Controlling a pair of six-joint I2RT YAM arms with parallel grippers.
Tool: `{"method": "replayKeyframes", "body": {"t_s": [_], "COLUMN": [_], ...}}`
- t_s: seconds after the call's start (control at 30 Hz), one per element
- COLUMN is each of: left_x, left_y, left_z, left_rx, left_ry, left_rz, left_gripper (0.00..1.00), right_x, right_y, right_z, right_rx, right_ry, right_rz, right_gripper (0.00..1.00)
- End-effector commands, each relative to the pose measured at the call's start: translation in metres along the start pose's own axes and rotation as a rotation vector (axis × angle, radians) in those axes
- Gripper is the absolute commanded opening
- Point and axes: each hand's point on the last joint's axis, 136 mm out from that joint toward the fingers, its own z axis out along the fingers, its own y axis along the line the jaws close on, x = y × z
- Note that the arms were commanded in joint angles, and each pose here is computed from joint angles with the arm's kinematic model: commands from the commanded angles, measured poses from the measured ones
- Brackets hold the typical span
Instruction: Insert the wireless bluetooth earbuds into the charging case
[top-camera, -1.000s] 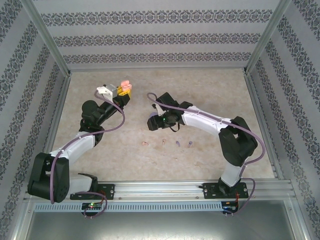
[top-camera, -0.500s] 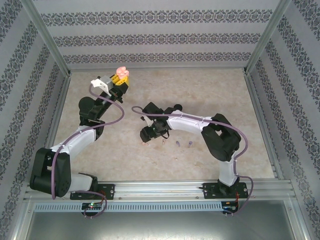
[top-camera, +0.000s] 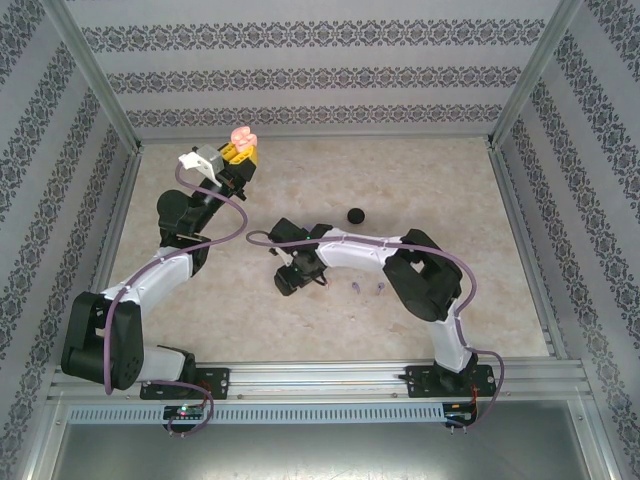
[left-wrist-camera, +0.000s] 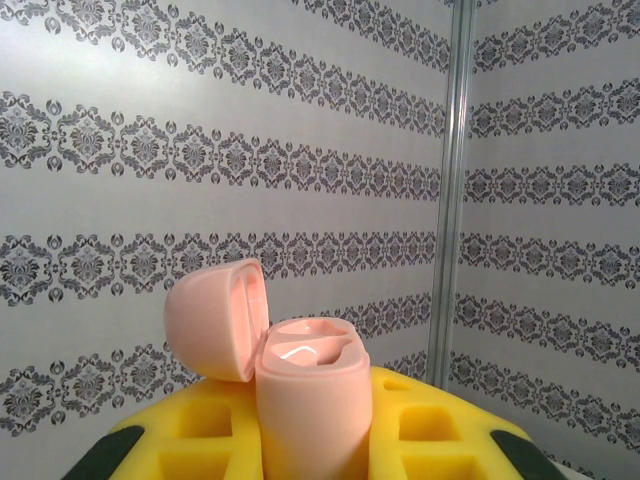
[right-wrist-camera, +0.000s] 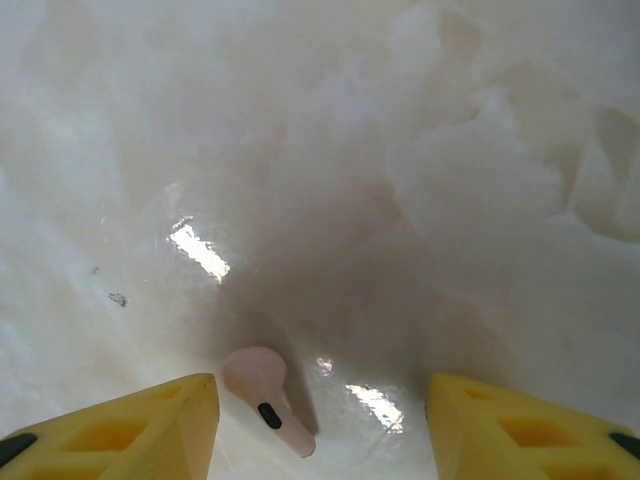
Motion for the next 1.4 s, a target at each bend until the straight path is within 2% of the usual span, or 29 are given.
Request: {"method": "replayKeyframes", "body": {"t_s": [0.0,0.3,0.57,0.77,0.9,1.0,1.17,1.37], "left_x": [-0.027,-0.024,-0.019,-0.016,-0.016,-0.016,-0.015,-0.014], "left_y": [-0.005,-0.005,-0.004,-0.004,-0.005,-0.004,-0.004,-0.004], "left_z": [0.005,0.007,0.006,0.006,0.005,0.005,0.005,0.005], "left_rx": [0.022,0.026,0.025,0.026,0.027,0.026,0.025,0.028], "left_ry": [-0.093,-0.088,-0.078,-0.069,-0.068,-0.069,-0.070,-0.073], "left_rz": [0.008,-0.009,-0.021,-0.029,-0.030,-0.029,-0.031,-0.031], "left_gripper": [0.00,0.00,0.00,0.00,0.00,0.00,0.00,0.00], "right_x": [0.003,0.006,0.004,0.004,0.001,-0.001,-0.003,-0.002], "right_y": [0.000,0.005,-0.013,-0.027,-0.022,-0.020,-0.025,-0.025], "right_z": [0.006,0.011,0.006,-0.002,-0.006,-0.011,-0.015,-0.009], "right_rx": [0.059,0.084,0.181,0.200,0.153,0.130,0.125,0.117], "right_ry": [0.022,0.029,0.011,-0.001,-0.004,-0.002,-0.015,-0.015], "right_rz": [-0.044,-0.043,0.045,0.115,0.161,0.246,0.413,0.521], "right_gripper": [0.55,0.42,0.33,0.33,0.45,0.49,0.49,0.43]}}
